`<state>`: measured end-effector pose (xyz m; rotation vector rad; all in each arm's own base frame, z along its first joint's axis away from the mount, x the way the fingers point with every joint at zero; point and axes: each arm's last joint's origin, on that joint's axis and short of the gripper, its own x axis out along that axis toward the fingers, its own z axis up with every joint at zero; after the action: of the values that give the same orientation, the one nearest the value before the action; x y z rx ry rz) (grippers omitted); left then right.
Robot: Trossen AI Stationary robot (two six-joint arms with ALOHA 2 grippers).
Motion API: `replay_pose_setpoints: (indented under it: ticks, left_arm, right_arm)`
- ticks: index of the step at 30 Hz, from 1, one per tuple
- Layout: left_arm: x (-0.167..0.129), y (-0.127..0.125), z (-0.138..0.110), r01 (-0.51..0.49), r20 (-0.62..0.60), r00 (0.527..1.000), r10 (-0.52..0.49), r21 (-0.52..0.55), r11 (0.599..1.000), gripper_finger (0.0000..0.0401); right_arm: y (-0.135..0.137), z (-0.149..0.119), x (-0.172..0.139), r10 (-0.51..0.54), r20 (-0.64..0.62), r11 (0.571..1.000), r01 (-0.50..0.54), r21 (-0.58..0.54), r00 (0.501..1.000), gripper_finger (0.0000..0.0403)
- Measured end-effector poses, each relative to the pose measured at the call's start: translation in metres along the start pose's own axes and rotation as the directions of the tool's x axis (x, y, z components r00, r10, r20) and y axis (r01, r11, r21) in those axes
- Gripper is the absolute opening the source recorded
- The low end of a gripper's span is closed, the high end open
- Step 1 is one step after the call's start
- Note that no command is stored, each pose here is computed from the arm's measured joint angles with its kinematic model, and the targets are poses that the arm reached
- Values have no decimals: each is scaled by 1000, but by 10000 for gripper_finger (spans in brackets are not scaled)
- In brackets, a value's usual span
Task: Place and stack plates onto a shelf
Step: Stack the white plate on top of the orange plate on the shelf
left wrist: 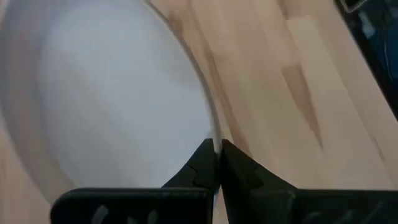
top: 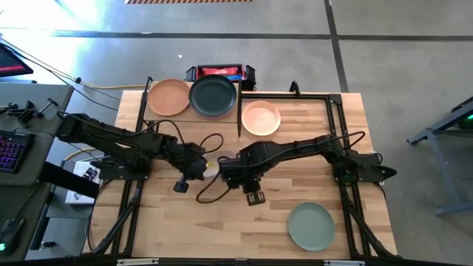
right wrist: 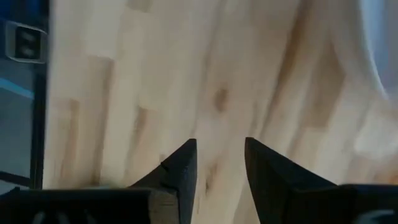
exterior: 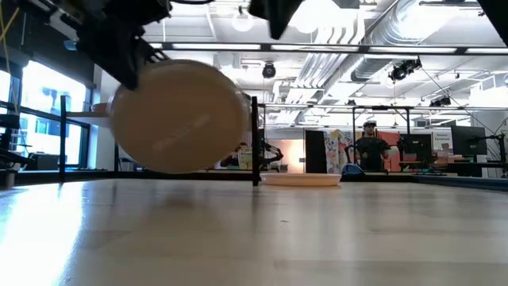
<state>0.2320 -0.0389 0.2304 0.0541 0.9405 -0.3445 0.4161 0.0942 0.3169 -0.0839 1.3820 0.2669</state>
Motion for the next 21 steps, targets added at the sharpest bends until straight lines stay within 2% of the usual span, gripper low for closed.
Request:
replay_pose_setpoints:
  ticks: [3, 8, 14, 21]
  left_arm:
    - [-6, -3, -5, -10, -35, 999, 10, -8, 1000, 0]
    - [-23, -12, -6, -26, 17, 1000, 26, 18, 999, 0]
    - [-50, -22, -8, -73, 124, 990, 67, 41, 997, 0]
    - [-85, -29, -14, -170, 272, 950, 151, 46, 984, 0]
  right_arm:
    - [-2, -5, -3, -10, -33, 998, 12, 65, 999, 114]
    - [0, -7, -5, -13, -39, 994, 17, 110, 999, 114]
    - [-2, -6, -5, -19, -38, 993, 23, 116, 999, 114]
    - [-3, -6, -5, -25, -37, 993, 29, 111, 999, 114]
